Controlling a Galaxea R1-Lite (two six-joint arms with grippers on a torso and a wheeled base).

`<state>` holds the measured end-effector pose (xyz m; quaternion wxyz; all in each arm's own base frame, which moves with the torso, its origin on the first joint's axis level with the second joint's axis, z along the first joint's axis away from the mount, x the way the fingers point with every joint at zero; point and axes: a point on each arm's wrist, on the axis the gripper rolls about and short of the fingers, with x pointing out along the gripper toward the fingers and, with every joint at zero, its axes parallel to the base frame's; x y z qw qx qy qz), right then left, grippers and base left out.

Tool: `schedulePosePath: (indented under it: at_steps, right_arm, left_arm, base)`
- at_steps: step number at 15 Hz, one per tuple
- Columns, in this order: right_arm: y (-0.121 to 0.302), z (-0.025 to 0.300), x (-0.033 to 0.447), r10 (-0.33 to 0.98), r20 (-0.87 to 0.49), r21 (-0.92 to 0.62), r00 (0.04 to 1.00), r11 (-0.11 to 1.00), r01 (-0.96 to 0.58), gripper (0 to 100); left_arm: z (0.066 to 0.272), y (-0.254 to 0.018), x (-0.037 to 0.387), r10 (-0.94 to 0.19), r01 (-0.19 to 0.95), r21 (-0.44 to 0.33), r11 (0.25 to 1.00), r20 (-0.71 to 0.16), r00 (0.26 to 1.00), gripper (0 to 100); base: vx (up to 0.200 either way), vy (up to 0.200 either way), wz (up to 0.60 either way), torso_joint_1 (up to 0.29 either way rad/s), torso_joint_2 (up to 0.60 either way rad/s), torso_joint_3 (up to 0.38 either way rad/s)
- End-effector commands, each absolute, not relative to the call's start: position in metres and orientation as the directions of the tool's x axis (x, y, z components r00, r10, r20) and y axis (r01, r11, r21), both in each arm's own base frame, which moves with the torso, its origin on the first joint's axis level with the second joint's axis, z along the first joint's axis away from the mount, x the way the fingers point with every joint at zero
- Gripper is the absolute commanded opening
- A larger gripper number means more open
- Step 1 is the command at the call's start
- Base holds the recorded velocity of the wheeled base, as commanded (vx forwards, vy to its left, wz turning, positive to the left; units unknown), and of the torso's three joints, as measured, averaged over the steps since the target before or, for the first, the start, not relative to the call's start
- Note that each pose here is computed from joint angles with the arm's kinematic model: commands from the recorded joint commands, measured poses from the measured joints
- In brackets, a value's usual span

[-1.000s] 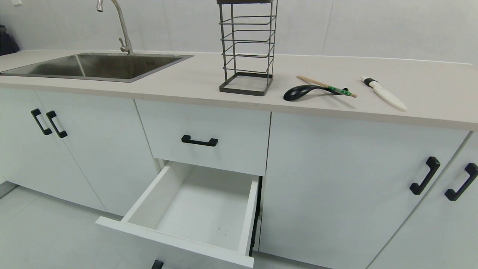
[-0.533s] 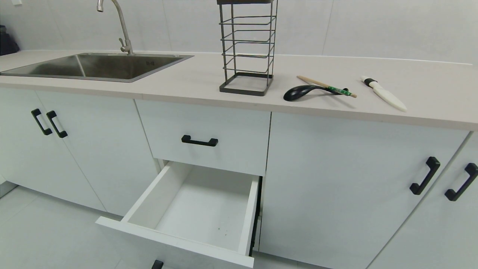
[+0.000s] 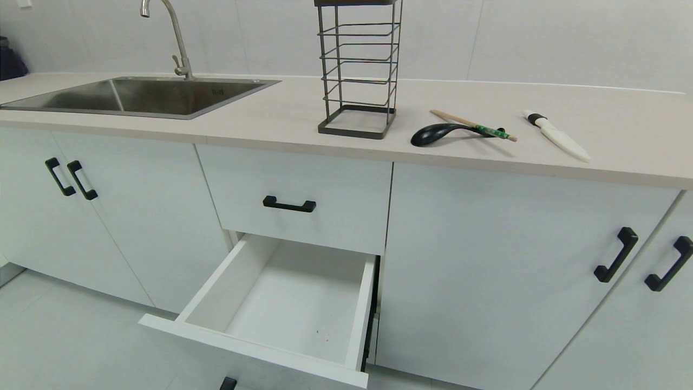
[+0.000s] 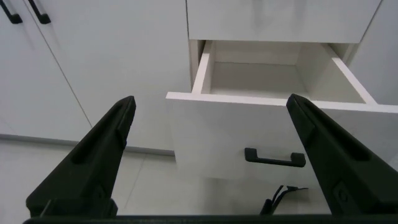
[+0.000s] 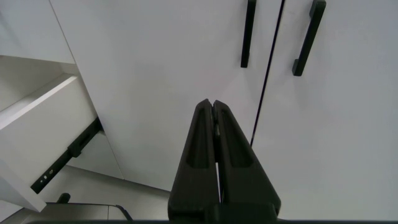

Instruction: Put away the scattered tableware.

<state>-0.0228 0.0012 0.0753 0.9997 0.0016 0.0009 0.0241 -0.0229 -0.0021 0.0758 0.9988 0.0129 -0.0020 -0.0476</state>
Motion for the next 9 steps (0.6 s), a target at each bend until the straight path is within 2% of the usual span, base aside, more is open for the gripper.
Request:
schedulePosePath:
  at_steps: [1,2,6,9]
  right_arm:
    - [0.0012,0.0754,-0.0227,0.049,-0.003,0.003,0.999,0.999,-0.049,0]
    - [0.0012,0.0754,-0.0227,0.049,-0.003,0.003,0.999,0.999,-0.049,0]
    - [0.0012,0.0754,-0.0227,0.049,-0.003,0.003,0.999,0.999,-0.049,0]
    - [0.0012,0.0753,-0.0228,0.049,-0.002,0.003,0.999,0.999,-0.049,0]
  left_arm:
    - [0.0758,-0.0021,-0.0229,-0.093,0.093,0.017,0.995,0.003,0.996,100]
    - [0.0756,-0.0020,-0.0229,-0.090,0.090,0.011,0.996,0.002,0.996,100]
    - [0.0756,-0.0015,-0.0228,-0.066,0.066,0.008,0.998,0.002,0.998,100]
    - [0.0756,-0.0015,-0.0228,-0.066,0.066,0.006,0.998,0.002,0.998,100]
  base:
    - [0.000,0.000,0.00,0.000,0.00,0.000]
    - [0.000,0.000,0.00,0.000,0.00,0.000]
    - [0.200,0.000,0.00,0.000,0.00,0.002]
    - [0.000,0.000,0.00,0.000,0.00,0.000]
